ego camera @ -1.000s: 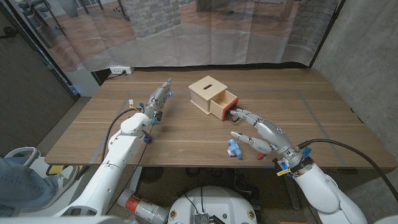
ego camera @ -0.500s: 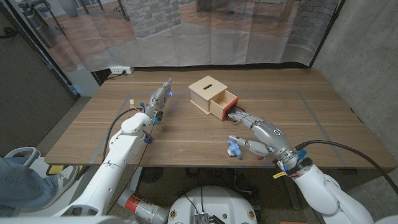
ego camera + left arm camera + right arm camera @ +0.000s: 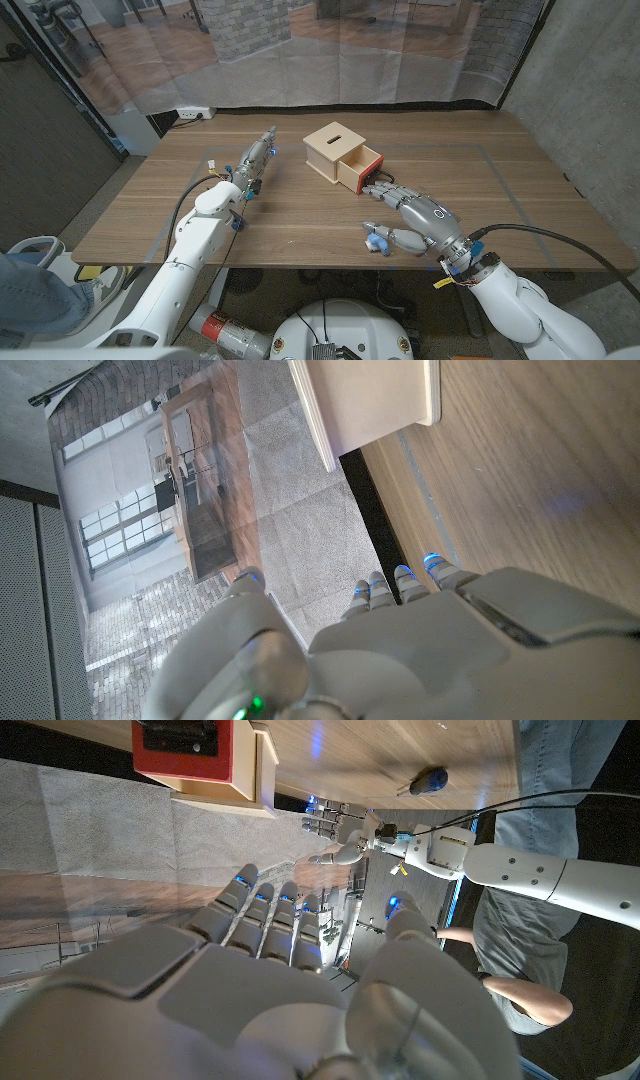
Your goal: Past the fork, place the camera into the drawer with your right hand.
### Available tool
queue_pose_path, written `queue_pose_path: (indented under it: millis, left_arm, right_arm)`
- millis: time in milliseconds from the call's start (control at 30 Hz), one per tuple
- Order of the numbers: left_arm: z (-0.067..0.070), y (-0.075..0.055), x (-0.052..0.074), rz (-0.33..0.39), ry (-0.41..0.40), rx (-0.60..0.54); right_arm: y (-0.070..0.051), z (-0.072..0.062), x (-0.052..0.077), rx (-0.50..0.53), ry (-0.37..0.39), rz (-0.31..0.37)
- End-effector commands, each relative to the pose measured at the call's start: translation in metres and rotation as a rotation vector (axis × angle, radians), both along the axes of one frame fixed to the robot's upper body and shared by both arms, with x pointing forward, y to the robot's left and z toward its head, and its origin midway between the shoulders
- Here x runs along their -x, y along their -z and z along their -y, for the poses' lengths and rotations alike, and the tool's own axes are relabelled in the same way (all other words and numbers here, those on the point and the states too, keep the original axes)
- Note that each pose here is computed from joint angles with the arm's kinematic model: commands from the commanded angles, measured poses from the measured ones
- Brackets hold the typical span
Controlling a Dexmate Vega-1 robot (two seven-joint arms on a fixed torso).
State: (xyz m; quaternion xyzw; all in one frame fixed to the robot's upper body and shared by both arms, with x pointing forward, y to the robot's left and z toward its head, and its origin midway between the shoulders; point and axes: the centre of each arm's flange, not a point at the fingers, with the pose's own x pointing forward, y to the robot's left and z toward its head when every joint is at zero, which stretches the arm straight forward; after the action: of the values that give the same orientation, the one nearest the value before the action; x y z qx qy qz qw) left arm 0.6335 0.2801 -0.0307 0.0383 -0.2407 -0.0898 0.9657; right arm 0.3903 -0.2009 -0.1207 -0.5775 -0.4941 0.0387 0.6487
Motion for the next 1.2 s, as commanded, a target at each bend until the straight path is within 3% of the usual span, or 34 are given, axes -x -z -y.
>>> queue_pose_path:
  millis: [33, 533, 1200]
  left_arm:
    - [-0.0034, 0.0036, -0.0021, -0.007, -0.003, 0.008]
    - [-0.0045, 0.0023, -0.0009, -0.008, -0.008, 0.002]
    - [-0.0086, 0.0105, 0.0015, -0.024, -0.017, 0.008]
  right_arm:
    - [0.0031, -0.0058, 0.0000, 0.038, 0.026, -0.008]
    - [0.0098, -0.0103, 0.0005, 0.066, 0.058, -0.031]
    - [0.0110, -0.0113, 0.0026, 0.116, 0.112, -0.067]
